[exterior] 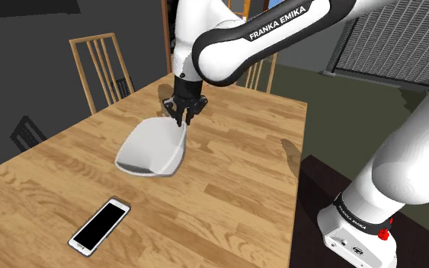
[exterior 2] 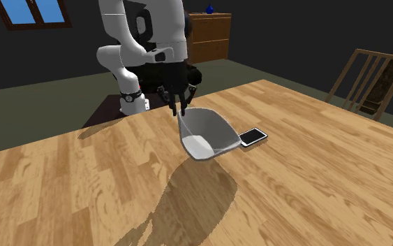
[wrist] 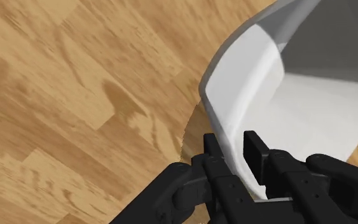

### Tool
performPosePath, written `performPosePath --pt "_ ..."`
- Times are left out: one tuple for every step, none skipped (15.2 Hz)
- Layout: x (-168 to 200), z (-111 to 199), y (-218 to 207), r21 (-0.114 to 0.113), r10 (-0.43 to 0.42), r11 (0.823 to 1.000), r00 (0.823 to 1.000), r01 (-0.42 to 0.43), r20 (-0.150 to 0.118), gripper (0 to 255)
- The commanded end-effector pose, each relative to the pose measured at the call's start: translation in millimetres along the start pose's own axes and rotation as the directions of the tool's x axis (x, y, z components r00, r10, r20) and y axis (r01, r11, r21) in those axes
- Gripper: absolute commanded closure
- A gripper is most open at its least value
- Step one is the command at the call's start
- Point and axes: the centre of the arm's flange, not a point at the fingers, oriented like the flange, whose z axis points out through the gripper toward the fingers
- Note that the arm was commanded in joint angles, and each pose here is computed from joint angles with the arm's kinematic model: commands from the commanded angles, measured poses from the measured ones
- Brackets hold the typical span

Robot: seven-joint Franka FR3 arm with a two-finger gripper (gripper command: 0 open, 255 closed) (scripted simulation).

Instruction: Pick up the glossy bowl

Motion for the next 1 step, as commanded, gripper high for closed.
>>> performPosePath --pt "0.2 -4.4 -1.4 0.001 0.000 1.000 1.000 0.000 -0.001 255"
